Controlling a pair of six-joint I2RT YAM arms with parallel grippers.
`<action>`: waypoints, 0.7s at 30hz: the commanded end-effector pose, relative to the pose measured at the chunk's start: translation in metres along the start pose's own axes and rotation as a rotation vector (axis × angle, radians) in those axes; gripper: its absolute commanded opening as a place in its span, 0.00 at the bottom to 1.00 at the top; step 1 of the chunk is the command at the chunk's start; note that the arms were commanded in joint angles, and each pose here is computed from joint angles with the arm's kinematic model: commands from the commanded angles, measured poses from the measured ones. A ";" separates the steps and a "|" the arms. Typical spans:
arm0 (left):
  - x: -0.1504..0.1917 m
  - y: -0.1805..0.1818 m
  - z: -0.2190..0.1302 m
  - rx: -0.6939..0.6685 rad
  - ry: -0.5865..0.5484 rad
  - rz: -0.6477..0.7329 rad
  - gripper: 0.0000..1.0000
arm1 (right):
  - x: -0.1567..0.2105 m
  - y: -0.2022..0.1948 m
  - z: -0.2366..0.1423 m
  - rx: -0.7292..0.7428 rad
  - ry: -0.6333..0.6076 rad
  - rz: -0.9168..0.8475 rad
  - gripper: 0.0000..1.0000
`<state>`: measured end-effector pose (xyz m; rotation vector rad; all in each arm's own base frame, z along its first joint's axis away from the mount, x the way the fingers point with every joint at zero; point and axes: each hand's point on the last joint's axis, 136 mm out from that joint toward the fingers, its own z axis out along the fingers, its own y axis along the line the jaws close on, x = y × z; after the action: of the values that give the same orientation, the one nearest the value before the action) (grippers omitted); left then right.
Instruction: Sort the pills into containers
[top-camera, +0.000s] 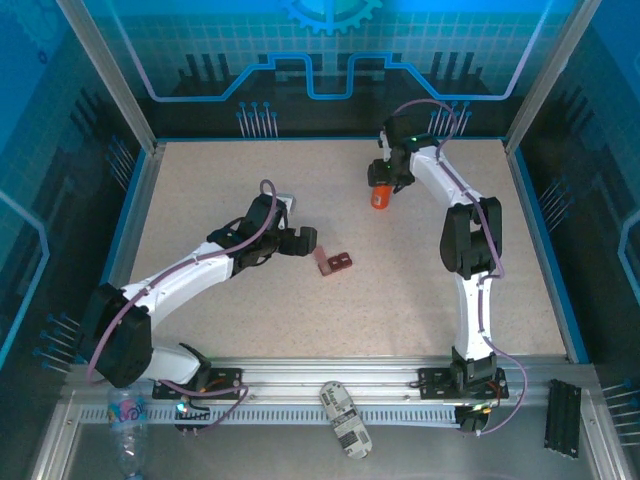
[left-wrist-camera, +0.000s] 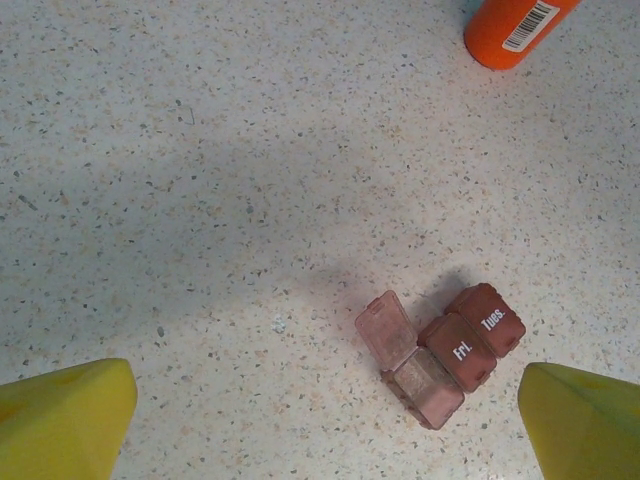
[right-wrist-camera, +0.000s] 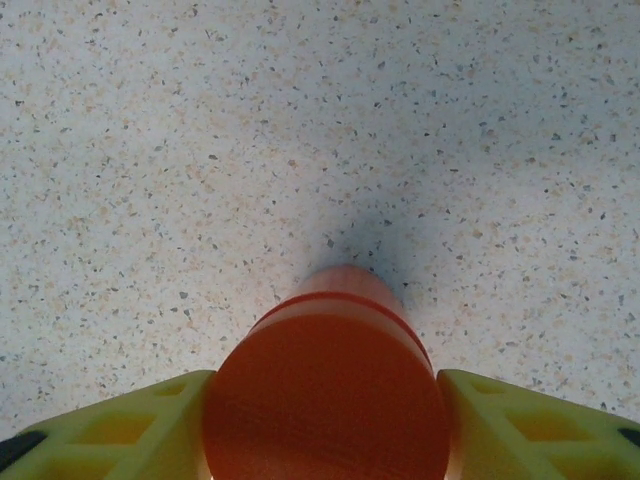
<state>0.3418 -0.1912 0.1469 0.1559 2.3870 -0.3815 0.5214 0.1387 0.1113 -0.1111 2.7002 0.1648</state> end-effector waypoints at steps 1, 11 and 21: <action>-0.008 -0.004 -0.006 0.027 -0.008 -0.032 0.99 | 0.013 -0.010 0.023 -0.002 0.067 0.029 0.63; -0.012 -0.007 -0.010 0.039 -0.017 -0.058 0.99 | 0.009 -0.005 0.016 -0.035 0.042 0.040 0.37; -0.054 -0.029 -0.012 0.438 -0.054 -0.390 0.99 | -0.005 0.037 -0.075 -0.285 -0.109 0.054 0.28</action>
<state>0.3633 -0.1963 0.1752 -0.0771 2.3179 -0.7891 0.4957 0.1525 0.1201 -0.1036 2.7078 0.3732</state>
